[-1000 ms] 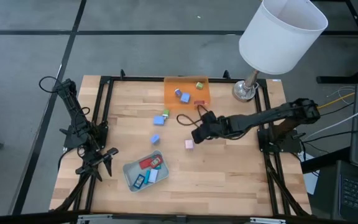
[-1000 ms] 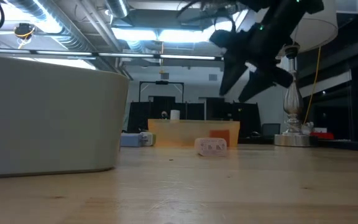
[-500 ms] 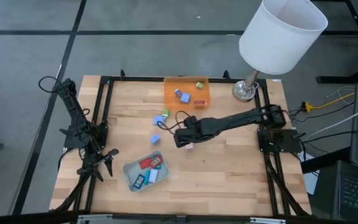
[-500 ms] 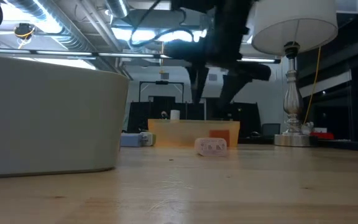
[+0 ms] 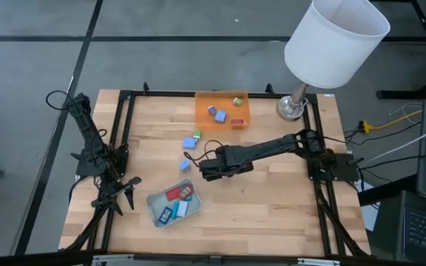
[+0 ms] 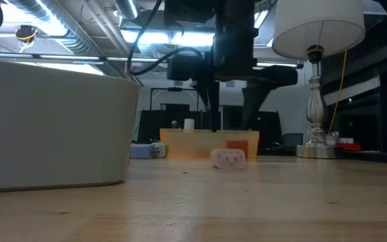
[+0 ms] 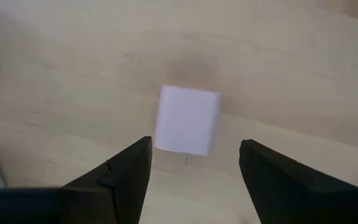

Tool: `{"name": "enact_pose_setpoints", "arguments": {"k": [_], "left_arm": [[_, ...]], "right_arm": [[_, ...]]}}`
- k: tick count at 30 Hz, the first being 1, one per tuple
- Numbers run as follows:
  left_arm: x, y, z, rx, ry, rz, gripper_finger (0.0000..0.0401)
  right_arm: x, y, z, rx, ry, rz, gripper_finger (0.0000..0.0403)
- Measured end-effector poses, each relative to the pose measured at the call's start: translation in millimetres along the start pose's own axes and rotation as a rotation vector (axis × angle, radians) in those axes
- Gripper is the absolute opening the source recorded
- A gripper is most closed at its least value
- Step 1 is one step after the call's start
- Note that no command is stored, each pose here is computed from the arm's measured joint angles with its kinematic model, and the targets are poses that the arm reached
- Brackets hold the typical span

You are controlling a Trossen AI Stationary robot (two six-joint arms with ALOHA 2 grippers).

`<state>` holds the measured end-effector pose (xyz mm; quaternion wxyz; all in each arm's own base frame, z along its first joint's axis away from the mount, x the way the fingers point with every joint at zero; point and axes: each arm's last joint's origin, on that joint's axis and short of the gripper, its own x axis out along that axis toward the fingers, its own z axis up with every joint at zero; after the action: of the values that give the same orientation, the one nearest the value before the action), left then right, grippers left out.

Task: Pick & Place Office items
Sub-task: Put the pink charger adapter into the orange bin

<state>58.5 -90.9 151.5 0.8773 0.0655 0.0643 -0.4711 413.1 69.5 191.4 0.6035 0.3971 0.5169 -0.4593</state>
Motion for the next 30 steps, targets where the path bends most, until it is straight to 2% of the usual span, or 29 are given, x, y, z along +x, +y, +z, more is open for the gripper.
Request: {"name": "enact_pose_setpoints", "arguments": {"k": [9, 18, 30], "left_arm": [[0, 0, 0, 0.015, 0.0, 0.0, 0.0192], [0, 0, 0, 0.015, 0.001, 0.0, 0.0195], [0, 0, 0, 0.025, 0.001, 0.0, 0.0195]], "right_arm": [[1, 2, 0, 0.002, 0.0, 0.013, 0.024], [22, -3, -4, -0.003, 0.021, -0.025, 0.024], [35, -3, -2, -0.009, 0.029, 0.022, 0.024]]}}
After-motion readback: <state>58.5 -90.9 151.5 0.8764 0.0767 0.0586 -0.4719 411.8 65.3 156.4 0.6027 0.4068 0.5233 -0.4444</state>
